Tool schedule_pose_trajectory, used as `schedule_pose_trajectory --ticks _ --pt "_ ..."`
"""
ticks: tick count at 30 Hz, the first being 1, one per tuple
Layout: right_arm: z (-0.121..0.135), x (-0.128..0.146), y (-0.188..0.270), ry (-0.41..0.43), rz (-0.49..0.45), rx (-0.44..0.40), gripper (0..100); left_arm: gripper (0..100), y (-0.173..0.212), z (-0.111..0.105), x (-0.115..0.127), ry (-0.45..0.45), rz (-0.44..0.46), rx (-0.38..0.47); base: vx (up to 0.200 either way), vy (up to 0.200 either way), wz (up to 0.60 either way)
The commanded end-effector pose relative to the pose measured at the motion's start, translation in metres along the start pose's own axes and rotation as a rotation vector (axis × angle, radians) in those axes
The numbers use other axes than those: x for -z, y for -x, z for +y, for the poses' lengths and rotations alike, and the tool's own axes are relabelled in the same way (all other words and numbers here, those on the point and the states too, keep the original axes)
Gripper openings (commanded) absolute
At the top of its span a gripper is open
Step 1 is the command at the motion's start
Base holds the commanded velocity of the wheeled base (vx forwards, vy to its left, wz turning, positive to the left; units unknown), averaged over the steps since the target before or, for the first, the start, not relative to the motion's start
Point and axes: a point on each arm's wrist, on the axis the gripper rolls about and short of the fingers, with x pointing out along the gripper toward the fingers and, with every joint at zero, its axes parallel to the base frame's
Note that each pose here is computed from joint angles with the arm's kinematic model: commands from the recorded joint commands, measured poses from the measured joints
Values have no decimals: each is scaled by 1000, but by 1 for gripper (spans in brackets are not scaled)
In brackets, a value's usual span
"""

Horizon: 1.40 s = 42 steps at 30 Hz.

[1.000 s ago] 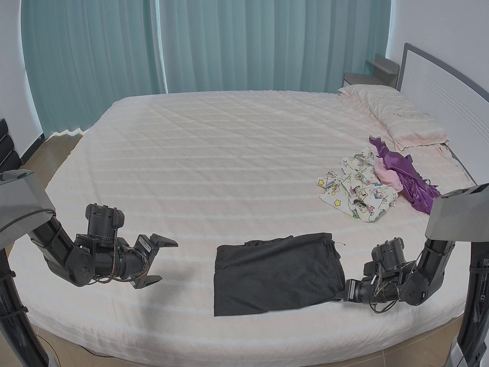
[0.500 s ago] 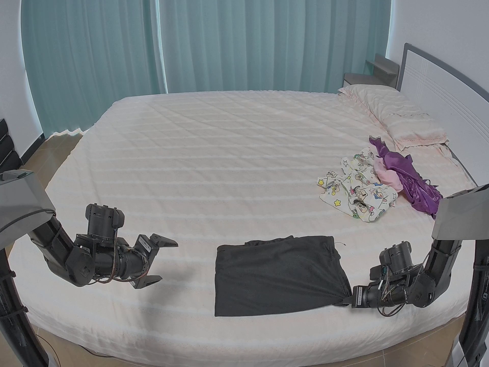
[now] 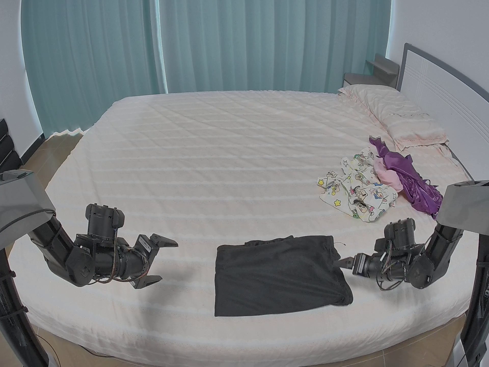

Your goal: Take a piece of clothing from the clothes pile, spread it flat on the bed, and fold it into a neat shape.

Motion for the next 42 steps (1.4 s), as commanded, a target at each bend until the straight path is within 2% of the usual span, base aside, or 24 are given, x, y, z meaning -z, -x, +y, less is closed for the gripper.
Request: schedule_pose_trajectory --ticks 1,7,13,14,22,24,28,42 --pt "7 -27 -49 -116 -71 -46 100 100 0 0 0 0 -1 1 0 0 0" --pt "6 -44 -96 -165 -156 -36 100 100 0 0 0 0 -1 1 0 0 0" --pt "13 -46 -113 -194 -168 -67 100 100 0 0 0 1 0 -1 0 0 0" --pt "14 -47 -115 -201 -171 -73 0 100 0 0 0 1 0 -1 0 0 0" --pt "14 -56 -119 -242 -195 -82 0 100 0 1 0 3 -11 -7 0 0 0" --pt "15 -63 -114 -319 -224 -91 0 100 0 1 0 2 -16 -10 0 0 0" --pt "11 -75 -108 -366 -272 -88 0 100 0 1 0 2 -16 -10 0 0 0" --pt "5 -75 -107 -376 -279 -71 0 100 0 1 0 2 -16 -10 0 0 0"
